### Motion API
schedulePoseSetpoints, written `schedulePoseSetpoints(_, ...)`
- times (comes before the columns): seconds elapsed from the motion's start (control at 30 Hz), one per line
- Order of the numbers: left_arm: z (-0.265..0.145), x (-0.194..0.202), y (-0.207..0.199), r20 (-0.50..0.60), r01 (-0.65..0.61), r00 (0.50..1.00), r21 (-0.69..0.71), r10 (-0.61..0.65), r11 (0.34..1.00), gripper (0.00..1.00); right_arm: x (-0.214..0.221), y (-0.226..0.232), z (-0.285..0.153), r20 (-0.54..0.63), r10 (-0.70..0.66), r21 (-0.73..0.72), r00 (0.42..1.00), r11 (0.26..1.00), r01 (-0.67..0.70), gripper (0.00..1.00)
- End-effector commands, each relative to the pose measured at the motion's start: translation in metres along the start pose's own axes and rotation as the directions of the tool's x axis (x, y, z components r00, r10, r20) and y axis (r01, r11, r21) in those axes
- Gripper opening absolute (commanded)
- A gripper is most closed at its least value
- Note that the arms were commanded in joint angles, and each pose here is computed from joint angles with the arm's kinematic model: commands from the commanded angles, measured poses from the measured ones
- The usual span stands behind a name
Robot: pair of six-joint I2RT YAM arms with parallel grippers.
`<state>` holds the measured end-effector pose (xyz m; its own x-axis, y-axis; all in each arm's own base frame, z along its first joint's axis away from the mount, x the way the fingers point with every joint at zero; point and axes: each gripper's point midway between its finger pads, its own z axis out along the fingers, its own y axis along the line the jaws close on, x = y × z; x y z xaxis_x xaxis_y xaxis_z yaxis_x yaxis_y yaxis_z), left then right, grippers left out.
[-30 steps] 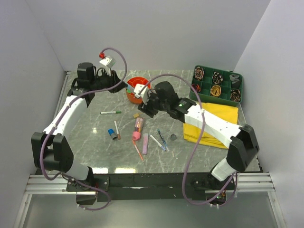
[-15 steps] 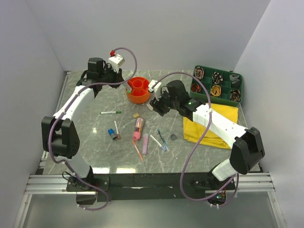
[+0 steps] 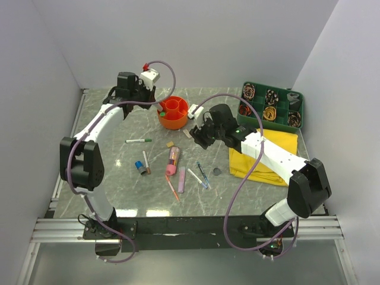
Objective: Sort the stationery into containers
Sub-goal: Place the pen in the storage box.
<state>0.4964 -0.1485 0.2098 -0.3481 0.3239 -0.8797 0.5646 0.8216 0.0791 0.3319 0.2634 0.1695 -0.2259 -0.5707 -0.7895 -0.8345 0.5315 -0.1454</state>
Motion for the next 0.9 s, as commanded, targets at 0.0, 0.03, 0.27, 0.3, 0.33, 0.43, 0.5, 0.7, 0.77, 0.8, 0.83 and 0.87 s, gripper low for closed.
schedulePoseSetpoints(0.0, 0.012, -0.019, -0.002, 0.038, -0.063, 0.997, -0.015, 0.063, 0.998, 0.01, -0.017, -0.007, -0.012, 0.068, -0.01, 0.035, 0.998, 0.999, 0.008, 0.62)
schedulePoseSetpoints(0.03, 0.017, -0.016, -0.007, 0.03, -0.066, 0.997, -0.006, 0.066, 0.998, 0.01, -0.018, -0.009, -0.012, 0.069, -0.01, 0.04, 0.998, 0.999, 0.007, 0.62)
schedulePoseSetpoints(0.27, 0.034, -0.001, -0.014, -0.005, -0.058, 0.998, 0.001, 0.058, 0.998, 0.01, -0.016, -0.01, -0.012, 0.065, -0.012, 0.047, 0.998, 0.999, 0.009, 0.62)
schedulePoseSetpoints(0.3, 0.035, 0.002, -0.013, -0.011, -0.057, 0.998, -0.004, 0.057, 0.998, 0.02, -0.016, -0.011, -0.013, 0.066, -0.013, 0.05, 0.998, 0.999, 0.01, 0.62)
schedulePoseSetpoints(0.33, 0.036, 0.002, -0.013, -0.011, -0.055, 0.998, -0.004, 0.055, 0.998, 0.05, -0.015, -0.011, -0.012, 0.063, -0.012, 0.05, 0.998, 0.999, 0.009, 0.62)
schedulePoseSetpoints(0.43, 0.036, 0.002, -0.012, -0.008, -0.047, 0.999, -0.011, 0.047, 0.999, 0.19, -0.015, -0.012, -0.012, 0.065, -0.007, 0.05, 0.998, 0.999, 0.004, 0.62)
schedulePoseSetpoints(0.5, 0.037, 0.001, -0.012, -0.002, -0.035, 0.999, -0.016, 0.035, 0.999, 0.41, -0.015, -0.011, -0.011, 0.065, -0.002, 0.044, 0.998, 0.999, -0.001, 0.62)
schedulePoseSetpoints(0.7, 0.032, -0.016, -0.017, 0.039, -0.019, 0.999, 0.003, 0.019, 1.0, 0.6, -0.02, -0.012, -0.009, 0.069, -0.003, 0.042, 0.998, 0.999, 0.0, 0.62)
schedulePoseSetpoints(0.77, 0.025, -0.03, -0.016, 0.068, -0.004, 0.998, -0.01, 0.005, 1.0, 0.61, -0.023, -0.013, -0.009, 0.07, -0.008, 0.043, 0.997, 0.999, 0.005, 0.62)
schedulePoseSetpoints(0.8, 0.016, -0.043, -0.014, 0.096, -0.005, 0.995, -0.021, 0.007, 1.0, 0.62, -0.022, -0.013, -0.009, 0.065, -0.006, 0.039, 0.998, 0.999, 0.004, 0.62)
schedulePoseSetpoints(0.83, 0.008, -0.051, -0.011, 0.109, -0.003, 0.994, -0.039, 0.007, 0.999, 0.63, -0.025, -0.013, -0.011, 0.069, -0.009, 0.037, 0.998, 0.999, 0.006, 0.62)
schedulePoseSetpoints(0.87, 0.001, -0.06, -0.009, 0.128, -0.004, 0.992, -0.056, 0.011, 0.998, 0.64, -0.025, -0.012, -0.01, 0.066, -0.015, 0.034, 0.998, 0.999, 0.012, 0.62)
